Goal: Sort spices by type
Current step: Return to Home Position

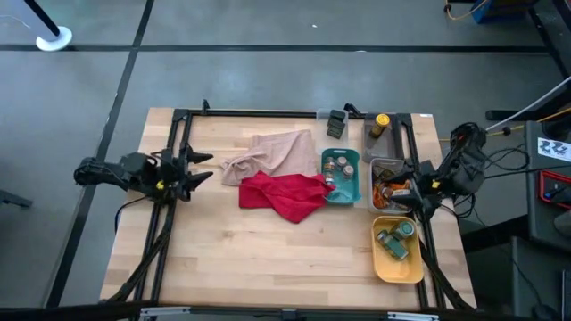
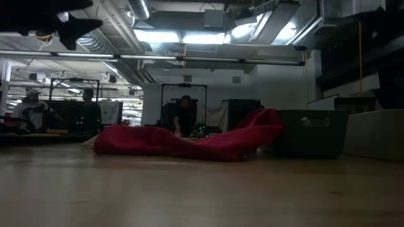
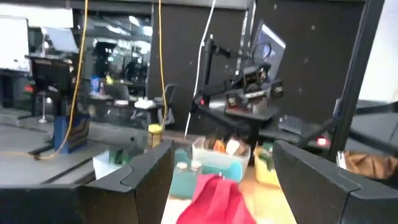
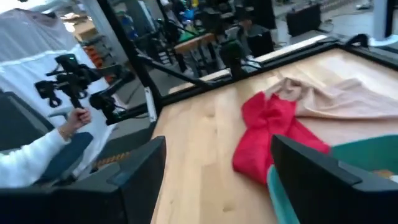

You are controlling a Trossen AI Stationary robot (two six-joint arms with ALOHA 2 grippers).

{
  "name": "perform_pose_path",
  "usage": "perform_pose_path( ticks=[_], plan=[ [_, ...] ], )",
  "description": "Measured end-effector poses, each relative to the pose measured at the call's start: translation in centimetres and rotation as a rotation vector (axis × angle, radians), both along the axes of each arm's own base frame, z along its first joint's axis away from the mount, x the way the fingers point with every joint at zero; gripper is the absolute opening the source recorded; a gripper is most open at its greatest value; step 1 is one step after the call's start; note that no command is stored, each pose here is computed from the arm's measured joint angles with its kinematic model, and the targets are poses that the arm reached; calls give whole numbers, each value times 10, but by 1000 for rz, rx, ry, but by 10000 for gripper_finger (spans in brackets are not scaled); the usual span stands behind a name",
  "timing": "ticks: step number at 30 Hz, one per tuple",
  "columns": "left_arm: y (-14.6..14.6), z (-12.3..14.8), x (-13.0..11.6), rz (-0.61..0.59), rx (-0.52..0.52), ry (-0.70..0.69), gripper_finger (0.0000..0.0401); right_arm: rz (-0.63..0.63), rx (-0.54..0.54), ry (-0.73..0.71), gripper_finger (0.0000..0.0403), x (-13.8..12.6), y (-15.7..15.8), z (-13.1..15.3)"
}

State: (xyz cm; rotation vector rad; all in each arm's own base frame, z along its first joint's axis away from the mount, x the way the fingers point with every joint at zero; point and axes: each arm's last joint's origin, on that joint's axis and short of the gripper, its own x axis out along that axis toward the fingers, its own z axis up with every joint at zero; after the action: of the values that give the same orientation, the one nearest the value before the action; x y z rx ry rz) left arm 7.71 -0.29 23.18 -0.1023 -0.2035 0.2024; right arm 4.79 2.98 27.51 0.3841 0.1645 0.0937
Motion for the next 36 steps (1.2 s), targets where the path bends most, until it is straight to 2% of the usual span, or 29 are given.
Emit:
perform_pose_path(
  ticks=[8,17,21,27,33,36],
  plan=[
    [3,-19,8,65,14,16,255,27,3,-88,289,14,20,-35],
    [8,-46,16,139,53,13,255,10,28,-133,289,36,21,-65],
    [10,-48,17,152,28,24,255,4,34,-145,289,51,13,-80],
    [11,-48,17,163,43,31,255,32,28,-117,289,66,-9,-86],
    [11,-48,17,162,46,34,255,146,-2,-134,289,66,-26,-84],
    [11,-49,17,161,46,41,255,163,-8,-153,289,63,-32,-83]
  ],
)
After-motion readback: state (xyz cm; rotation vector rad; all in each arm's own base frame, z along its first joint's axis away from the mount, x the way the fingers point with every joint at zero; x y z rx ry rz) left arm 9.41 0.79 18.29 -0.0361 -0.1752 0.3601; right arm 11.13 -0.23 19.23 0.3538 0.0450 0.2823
